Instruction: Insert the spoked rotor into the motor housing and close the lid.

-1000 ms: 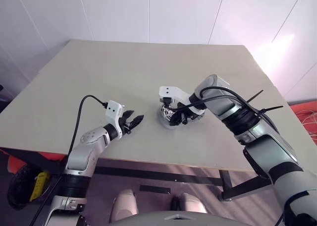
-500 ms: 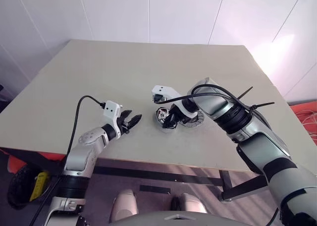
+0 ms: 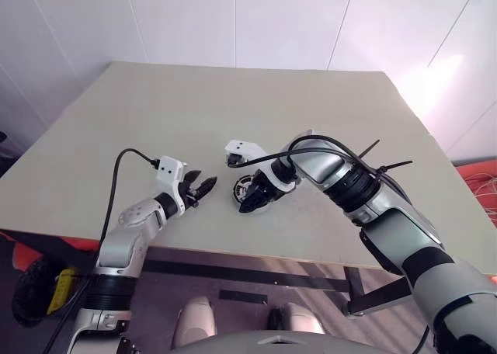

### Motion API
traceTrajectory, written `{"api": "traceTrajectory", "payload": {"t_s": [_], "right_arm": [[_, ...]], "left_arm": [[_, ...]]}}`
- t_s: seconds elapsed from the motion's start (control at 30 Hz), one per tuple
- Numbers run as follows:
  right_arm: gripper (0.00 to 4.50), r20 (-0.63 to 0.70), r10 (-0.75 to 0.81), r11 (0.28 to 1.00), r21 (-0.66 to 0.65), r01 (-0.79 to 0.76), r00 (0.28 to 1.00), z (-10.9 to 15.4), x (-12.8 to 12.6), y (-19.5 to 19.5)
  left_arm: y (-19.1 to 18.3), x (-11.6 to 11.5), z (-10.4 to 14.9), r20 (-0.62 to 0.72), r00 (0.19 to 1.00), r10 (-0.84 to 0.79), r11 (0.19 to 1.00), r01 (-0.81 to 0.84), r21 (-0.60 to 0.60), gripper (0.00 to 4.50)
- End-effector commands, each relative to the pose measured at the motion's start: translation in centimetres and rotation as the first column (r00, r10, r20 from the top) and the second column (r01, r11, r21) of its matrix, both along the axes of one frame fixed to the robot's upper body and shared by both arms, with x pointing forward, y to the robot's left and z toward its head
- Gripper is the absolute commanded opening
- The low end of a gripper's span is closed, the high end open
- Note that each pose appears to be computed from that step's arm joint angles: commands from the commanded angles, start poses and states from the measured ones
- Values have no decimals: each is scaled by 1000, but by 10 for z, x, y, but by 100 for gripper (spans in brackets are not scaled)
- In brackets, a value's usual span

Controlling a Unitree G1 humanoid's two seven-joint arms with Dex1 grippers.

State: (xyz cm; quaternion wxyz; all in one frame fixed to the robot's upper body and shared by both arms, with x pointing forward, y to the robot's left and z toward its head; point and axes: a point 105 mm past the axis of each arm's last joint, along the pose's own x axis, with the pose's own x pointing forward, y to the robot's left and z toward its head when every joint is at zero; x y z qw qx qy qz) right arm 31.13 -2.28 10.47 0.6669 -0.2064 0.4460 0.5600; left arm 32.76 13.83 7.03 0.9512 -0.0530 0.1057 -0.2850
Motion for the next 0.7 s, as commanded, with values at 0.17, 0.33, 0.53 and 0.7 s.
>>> {"api": "traceTrajectory", "payload": {"t_s": [0.17, 0.33, 0.53, 0.7], "right_arm": [[445, 65, -4, 992, 126, -4, 998, 47, 11, 18], [445, 182, -67, 962, 272, 16, 981, 95, 32, 26], [445, 457, -178, 920, 391, -17, 872, 122, 73, -22], [318, 637, -310, 940, 316, 127, 705, 107, 107, -107]], "left_arm": [[1, 3, 16, 66, 998, -1, 1000, 1, 4, 296], [-3, 3, 16, 66, 998, -20, 1000, 20, -1, 296], [-5, 5, 17, 64, 997, -38, 999, 39, -4, 296], [-8, 8, 18, 63, 996, -59, 998, 60, -2, 296]]}}
